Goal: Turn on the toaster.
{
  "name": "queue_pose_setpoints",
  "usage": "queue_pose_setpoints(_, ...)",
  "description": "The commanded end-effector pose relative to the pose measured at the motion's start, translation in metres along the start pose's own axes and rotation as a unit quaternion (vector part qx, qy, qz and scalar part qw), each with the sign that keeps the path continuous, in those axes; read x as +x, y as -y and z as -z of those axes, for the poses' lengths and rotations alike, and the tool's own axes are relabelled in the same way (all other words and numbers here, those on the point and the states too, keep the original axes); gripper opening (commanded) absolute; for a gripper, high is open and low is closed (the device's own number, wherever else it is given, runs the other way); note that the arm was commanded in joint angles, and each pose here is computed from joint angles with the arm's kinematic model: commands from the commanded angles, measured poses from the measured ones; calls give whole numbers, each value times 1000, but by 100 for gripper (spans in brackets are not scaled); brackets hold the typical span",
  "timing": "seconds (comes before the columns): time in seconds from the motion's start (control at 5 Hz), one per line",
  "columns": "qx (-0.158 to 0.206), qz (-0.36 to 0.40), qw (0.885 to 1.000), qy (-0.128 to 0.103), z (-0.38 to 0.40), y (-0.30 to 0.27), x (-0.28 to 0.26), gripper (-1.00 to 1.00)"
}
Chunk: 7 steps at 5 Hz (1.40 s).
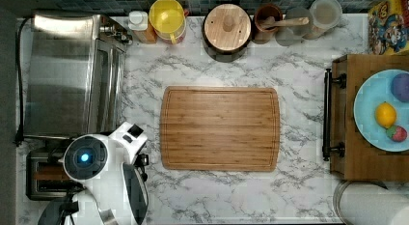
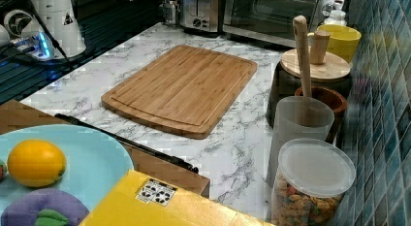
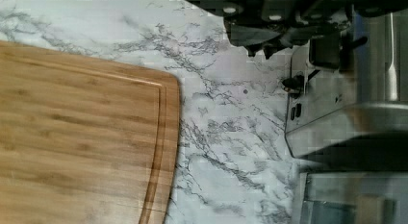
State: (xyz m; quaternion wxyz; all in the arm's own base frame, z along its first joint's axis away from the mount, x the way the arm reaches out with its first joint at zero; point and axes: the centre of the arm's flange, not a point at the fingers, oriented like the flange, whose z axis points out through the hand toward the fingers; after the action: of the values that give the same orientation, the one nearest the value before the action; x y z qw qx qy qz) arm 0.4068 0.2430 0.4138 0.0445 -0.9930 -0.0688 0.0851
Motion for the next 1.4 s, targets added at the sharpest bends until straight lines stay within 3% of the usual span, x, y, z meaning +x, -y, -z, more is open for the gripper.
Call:
queue_pose_setpoints(0.2,1,126,989,79,-31,51,-34,-100)
queue_pose_setpoints(0.4,-3,129,988,89,-37,55,-33,-100)
queue_pose_setpoints(0.8,45,101,993,44,-33,50,-30,-100)
queue_pose_setpoints(1.0,89,80,993,10,-21,42,-30,-100)
queue_pose_setpoints(1.2,112,82,990,-5,-19,49,-27,-100)
queue_pose_setpoints(1.4,89,69,994,-13,-24,55,-19,-100)
